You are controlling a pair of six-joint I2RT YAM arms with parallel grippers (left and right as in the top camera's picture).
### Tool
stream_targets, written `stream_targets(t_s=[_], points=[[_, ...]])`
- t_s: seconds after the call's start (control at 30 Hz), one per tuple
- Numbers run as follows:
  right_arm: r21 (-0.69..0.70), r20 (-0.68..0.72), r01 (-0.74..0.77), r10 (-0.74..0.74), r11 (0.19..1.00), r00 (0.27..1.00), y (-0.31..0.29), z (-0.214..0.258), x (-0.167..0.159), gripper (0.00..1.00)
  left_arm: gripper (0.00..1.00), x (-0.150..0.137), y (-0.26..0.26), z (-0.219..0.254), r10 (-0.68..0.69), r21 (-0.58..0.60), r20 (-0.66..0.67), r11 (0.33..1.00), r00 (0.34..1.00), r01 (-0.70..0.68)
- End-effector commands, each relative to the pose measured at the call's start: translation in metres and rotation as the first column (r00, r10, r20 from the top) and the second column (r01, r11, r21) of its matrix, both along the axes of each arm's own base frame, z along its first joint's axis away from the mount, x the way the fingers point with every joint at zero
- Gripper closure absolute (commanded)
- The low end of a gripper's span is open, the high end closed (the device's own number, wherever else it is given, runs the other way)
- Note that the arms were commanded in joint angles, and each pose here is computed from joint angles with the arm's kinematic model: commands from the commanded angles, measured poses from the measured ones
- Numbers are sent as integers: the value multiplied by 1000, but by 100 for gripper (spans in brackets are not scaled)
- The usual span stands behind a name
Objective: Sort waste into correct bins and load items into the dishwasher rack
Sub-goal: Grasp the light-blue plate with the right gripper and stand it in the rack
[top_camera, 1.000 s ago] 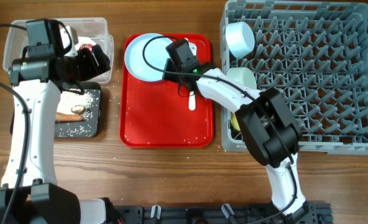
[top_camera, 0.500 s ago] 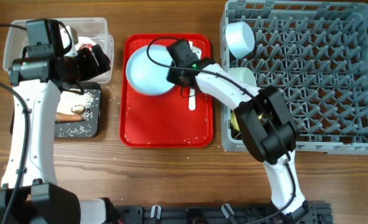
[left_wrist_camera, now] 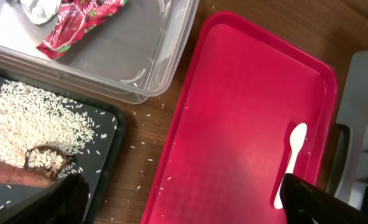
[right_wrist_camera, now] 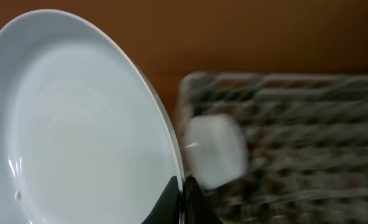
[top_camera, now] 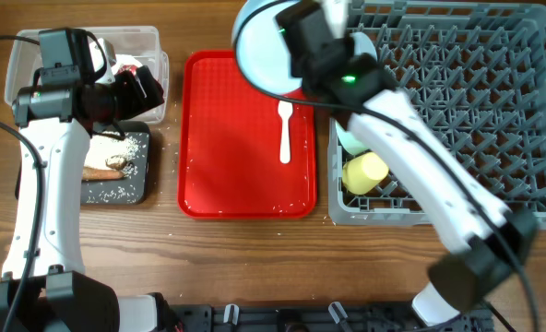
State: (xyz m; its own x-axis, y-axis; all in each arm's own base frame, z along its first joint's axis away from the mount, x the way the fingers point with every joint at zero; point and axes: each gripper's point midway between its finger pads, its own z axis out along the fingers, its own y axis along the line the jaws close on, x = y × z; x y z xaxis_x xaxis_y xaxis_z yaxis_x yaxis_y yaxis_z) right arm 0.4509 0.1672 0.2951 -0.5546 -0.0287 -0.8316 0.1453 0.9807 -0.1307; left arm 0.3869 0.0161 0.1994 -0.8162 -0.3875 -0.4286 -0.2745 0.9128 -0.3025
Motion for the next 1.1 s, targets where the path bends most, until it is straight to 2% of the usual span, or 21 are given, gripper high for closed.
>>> stream_targets(t_s=[0.0, 0.07, 0.23, 0.37, 0.67, 0.73, 0.83, 0.87, 0.93, 0.97, 1.0, 1.07], points=[[-222, 152, 219, -188, 950, 970, -89, 74, -17, 96, 0, 1, 3, 2, 2, 9, 8, 1000, 1000, -2], [-364, 111, 212, -184, 907, 977, -126, 84, -16, 96, 0, 1, 3, 2, 2, 9, 8, 1000, 1000, -2], [-537, -34, 140, -187, 832, 982, -191, 64, -1, 96, 0, 1, 3, 2, 2, 9, 8, 1000, 1000, -2], [-541, -150, 96, -208, 836, 966, -231, 23, 19, 96, 0, 1, 3, 2, 2, 9, 8, 1000, 1000, -2], [-560, -400, -90, -174, 824, 900, -227, -90, 55, 96, 0, 1, 3, 2, 2, 9, 8, 1000, 1000, -2], [-559, -441, -118, -173, 821, 881, -225, -108, 56, 96, 0, 1, 3, 2, 2, 8, 8, 1000, 1000, -2], [-548, -427, -107, -167, 830, 889, -219, -109, 59, 96, 0, 1, 3, 2, 2, 9, 8, 1000, 1000, -2], [-548, -424, -110, -162, 830, 891, -216, -109, 60, 87, 0, 1, 3, 2, 2, 9, 8, 1000, 1000, -2], [-531, -402, -82, -165, 844, 901, -209, -107, 60, 28, 0, 1, 3, 2, 2, 9, 8, 1000, 1000, -2], [-505, -369, -29, -185, 863, 911, -207, -101, 58, 6, 0, 1, 3, 2, 2, 9, 8, 1000, 1000, -2], [-472, -331, 31, -210, 881, 920, -208, -93, 55, 0, 0, 1, 3, 2, 2, 9, 8, 1000, 1000, -2], [-366, -263, 132, -239, 921, 935, -203, -71, 44, 0, 0, 1, 3, 2, 2, 8, 8, 1000, 1000, -2]])
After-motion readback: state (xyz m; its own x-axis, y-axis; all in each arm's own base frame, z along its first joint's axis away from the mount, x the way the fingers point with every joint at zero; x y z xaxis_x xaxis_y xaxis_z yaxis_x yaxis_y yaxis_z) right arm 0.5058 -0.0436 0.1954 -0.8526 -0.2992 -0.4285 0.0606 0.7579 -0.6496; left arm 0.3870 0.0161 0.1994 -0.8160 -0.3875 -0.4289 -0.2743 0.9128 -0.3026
